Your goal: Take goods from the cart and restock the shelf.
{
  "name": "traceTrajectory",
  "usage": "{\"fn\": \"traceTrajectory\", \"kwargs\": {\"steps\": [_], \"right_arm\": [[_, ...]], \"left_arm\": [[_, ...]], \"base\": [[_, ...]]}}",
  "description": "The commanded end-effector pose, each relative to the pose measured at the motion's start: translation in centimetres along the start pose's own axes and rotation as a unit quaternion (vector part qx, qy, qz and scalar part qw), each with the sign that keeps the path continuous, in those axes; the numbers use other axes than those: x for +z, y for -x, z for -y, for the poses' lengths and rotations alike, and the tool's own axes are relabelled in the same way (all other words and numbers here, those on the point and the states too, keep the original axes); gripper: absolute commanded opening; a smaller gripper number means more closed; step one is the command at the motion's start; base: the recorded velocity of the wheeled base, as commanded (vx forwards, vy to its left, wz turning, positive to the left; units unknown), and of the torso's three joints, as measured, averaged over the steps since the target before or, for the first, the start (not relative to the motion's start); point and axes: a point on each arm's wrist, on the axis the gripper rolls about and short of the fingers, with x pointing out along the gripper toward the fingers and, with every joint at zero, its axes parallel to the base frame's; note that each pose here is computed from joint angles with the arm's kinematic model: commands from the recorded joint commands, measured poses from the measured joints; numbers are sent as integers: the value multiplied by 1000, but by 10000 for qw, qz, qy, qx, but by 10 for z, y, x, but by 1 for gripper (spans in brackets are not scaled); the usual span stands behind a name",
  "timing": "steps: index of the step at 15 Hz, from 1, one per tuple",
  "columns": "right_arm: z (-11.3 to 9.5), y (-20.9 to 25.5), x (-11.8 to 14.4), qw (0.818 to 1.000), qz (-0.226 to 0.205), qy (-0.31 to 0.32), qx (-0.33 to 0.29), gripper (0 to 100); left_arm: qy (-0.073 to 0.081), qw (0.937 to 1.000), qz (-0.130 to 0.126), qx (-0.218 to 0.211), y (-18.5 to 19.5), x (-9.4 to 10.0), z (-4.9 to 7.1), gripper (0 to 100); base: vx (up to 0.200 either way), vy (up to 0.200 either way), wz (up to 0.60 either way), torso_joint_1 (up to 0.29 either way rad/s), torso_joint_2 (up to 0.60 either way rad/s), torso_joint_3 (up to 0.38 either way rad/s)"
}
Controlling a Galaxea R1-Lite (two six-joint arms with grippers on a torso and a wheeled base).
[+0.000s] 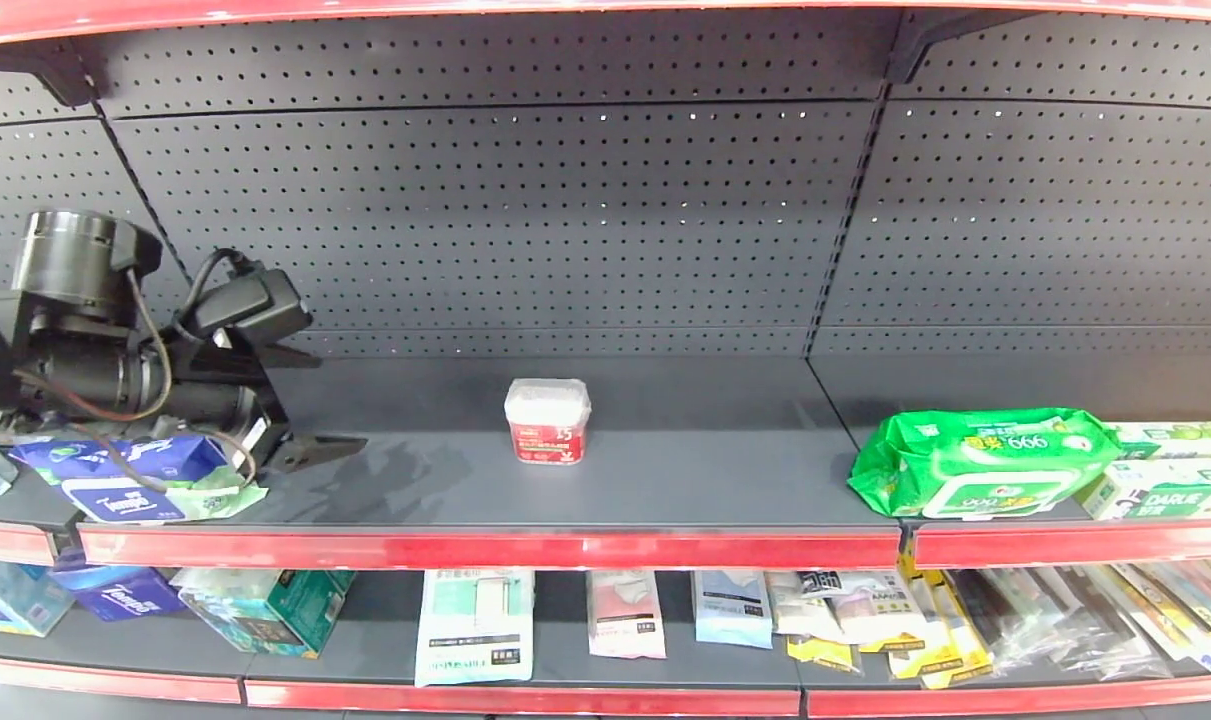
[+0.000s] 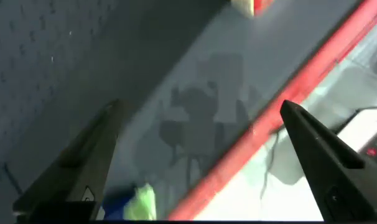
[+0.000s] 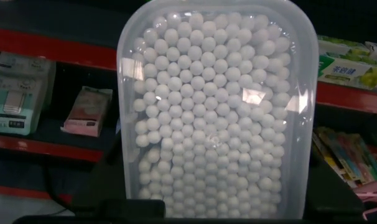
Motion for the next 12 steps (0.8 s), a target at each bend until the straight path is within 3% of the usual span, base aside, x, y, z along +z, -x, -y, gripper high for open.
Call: {"fn": "traceTrajectory", "kwargs": {"steps": [1, 3, 7, 9, 12], "right_arm": [[0, 0, 0, 10000, 2, 22, 3, 0], [0, 0, 0, 10000, 2, 37, 3, 0], [0, 0, 0, 10000, 2, 83, 3, 0], [0, 0, 0, 9999, 2, 114, 3, 0], [0, 0, 0, 9999, 2, 114, 3, 0]], "left_arm": [[-93, 9989, -59, -463, -33, 15, 0, 100], [-78, 9957, -270, -886, -40, 29, 3, 100], [-204, 9941, -207, -1048, -71, 38, 0, 100], [-285, 9915, -193, -1251, -94, 42, 5, 100], [-674, 9881, -164, -1371, -114, 42, 5, 100]], "base": [[0, 0, 0, 0, 0, 0], [0, 0, 0, 0, 0, 0], [0, 0, 0, 0, 0, 0], [0, 0, 0, 0, 0, 0], [0, 0, 0, 0, 0, 0]]}}
